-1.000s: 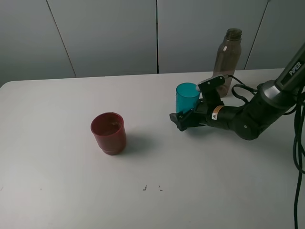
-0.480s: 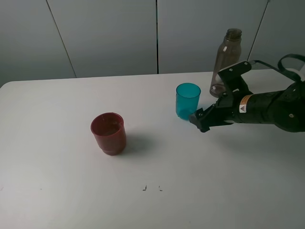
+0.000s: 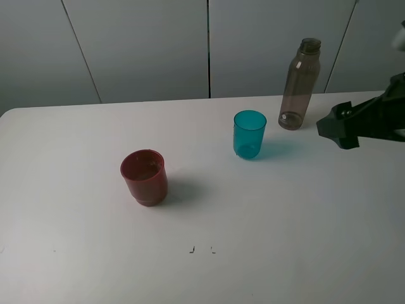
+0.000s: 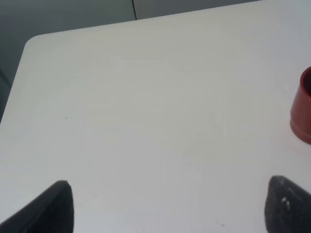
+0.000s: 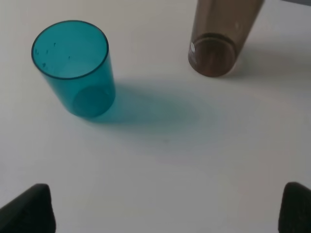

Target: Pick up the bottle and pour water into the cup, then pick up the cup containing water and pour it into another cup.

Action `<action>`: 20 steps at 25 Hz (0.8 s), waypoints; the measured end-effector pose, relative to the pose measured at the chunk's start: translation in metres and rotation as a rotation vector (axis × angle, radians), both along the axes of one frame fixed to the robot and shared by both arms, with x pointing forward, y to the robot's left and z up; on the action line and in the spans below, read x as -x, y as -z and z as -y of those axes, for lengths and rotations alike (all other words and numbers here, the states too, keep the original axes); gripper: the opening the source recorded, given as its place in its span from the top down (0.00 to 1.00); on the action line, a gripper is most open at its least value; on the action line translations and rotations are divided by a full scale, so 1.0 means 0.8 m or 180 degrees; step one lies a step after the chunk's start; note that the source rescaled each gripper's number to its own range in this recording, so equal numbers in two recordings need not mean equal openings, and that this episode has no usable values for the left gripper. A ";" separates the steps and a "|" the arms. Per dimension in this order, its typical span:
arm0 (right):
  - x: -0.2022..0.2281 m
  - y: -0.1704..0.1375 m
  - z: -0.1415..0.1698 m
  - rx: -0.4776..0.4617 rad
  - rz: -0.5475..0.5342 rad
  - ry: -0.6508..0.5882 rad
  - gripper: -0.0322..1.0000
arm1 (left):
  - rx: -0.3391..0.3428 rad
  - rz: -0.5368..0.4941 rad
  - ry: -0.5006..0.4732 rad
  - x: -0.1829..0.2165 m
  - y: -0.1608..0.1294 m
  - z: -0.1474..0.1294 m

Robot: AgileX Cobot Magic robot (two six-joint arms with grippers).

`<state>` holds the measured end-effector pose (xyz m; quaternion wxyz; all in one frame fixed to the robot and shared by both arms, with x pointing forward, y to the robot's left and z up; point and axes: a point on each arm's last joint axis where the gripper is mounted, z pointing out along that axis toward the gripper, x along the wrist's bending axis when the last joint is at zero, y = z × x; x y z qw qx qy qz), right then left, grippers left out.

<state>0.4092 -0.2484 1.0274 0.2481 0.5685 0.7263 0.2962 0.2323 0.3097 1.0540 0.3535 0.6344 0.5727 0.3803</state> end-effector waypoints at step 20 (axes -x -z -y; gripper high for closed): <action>0.207 -0.034 0.060 -0.0356 0.0161 -0.0152 0.00 | 0.0000 0.0000 0.0000 0.000 0.000 0.000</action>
